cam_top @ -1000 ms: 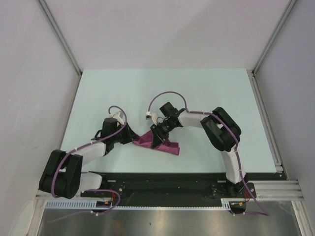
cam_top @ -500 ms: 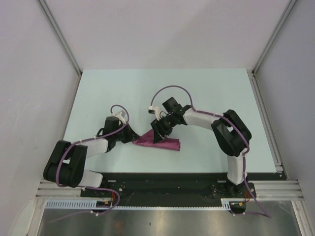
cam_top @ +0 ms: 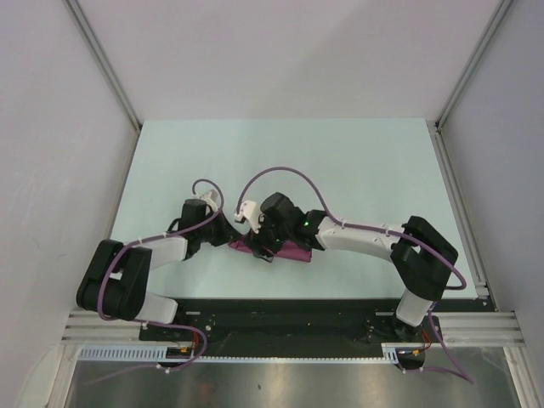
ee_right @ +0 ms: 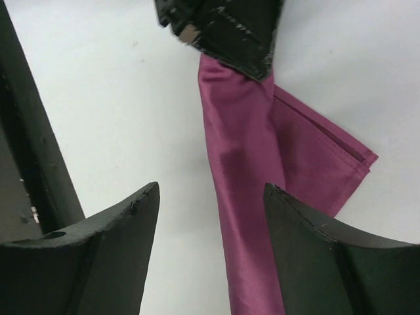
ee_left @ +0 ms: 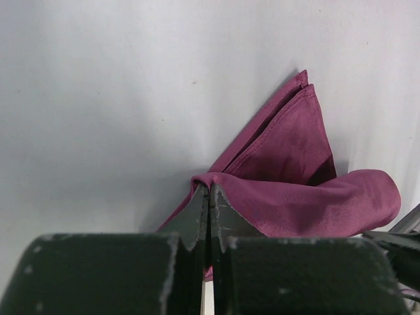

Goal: Fold the napkin, place the utensils inside, and roll it up
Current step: Roll the napkin with the utensil

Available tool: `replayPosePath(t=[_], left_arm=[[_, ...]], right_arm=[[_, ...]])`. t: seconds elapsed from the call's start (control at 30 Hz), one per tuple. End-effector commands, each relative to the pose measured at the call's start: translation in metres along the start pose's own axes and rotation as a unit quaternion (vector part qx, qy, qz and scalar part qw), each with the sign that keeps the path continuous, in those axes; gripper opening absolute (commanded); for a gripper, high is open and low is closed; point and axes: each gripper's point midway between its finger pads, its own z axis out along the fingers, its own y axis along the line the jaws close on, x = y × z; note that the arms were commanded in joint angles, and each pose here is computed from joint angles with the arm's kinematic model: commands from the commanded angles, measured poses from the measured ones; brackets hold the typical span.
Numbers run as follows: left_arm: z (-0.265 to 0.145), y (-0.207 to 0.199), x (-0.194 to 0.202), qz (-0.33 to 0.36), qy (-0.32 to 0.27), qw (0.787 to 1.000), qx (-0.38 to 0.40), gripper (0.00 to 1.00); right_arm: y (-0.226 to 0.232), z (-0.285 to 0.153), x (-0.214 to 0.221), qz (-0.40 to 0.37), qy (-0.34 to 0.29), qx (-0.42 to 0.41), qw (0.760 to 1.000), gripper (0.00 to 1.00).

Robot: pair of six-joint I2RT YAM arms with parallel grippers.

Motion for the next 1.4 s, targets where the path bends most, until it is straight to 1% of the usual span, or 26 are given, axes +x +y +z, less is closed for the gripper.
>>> replayPosePath(t=[0.0,0.23,0.43,0.5,0.57,0.67,0.7,0.8,0.93,1.07,1.1,1.17,1.23,1.3,1.37], left_arm=[[0.001,0.002,-0.004,0.008,0.006,1.000,-0.009,0.00],[0.001,-0.002,-0.008,0.009,0.003,1.000,-0.006,0.00],[0.001,-0.004,-0.010,0.010,0.003,1.000,-0.001,0.00],[0.001,-0.006,-0.011,0.010,0.000,1.000,0.002,0.01],[0.000,-0.010,-0.014,0.011,-0.003,1.000,0.007,0.05],[-0.003,-0.013,-0.019,0.014,-0.013,1.000,0.008,0.16],[-0.005,-0.016,-0.023,0.015,-0.020,1.000,0.010,0.21],[-0.011,-0.018,-0.033,0.018,-0.040,0.999,0.003,0.30],[-0.022,-0.017,-0.044,0.021,-0.069,0.997,-0.015,0.34],[-0.033,-0.016,-0.051,0.025,-0.100,0.994,-0.027,0.35],[-0.035,-0.014,-0.048,0.025,-0.102,0.994,-0.028,0.39],[-0.042,-0.016,-0.050,0.030,-0.119,0.992,-0.022,0.41],[-0.044,-0.012,-0.045,0.029,-0.121,0.992,-0.025,0.45],[-0.047,-0.009,-0.041,0.030,-0.125,0.991,-0.027,0.47],[-0.048,-0.008,-0.038,0.028,-0.124,0.991,-0.029,0.49]], right_arm=[[-0.011,0.014,0.007,-0.056,0.016,0.051,0.997,0.68],[-0.005,0.031,0.024,-0.061,0.046,0.037,0.996,0.64],[-0.010,0.038,0.036,-0.061,0.064,0.043,0.995,0.64],[-0.012,0.040,0.040,-0.063,0.069,0.048,0.994,0.65],[-0.016,0.042,0.042,-0.061,0.071,0.054,0.994,0.65],[-0.023,0.044,0.044,-0.059,0.074,0.065,0.993,0.65],[-0.024,0.044,0.044,-0.058,0.074,0.066,0.993,0.66],[-0.028,0.046,0.045,-0.056,0.074,0.070,0.993,0.66],[-0.034,0.046,0.046,-0.048,0.074,0.069,0.994,0.65],[-0.036,0.050,0.056,-0.034,0.090,0.057,0.994,0.64],[-0.038,0.051,0.055,-0.030,0.090,0.055,0.994,0.61],[-0.036,0.052,0.061,-0.021,0.101,0.039,0.994,0.58],[-0.036,0.054,0.066,-0.011,0.111,0.028,0.993,0.52],[-0.031,0.056,0.070,0.005,0.116,0.003,0.993,0.45],[-0.027,0.056,0.070,0.023,0.116,-0.028,0.993,0.42]])
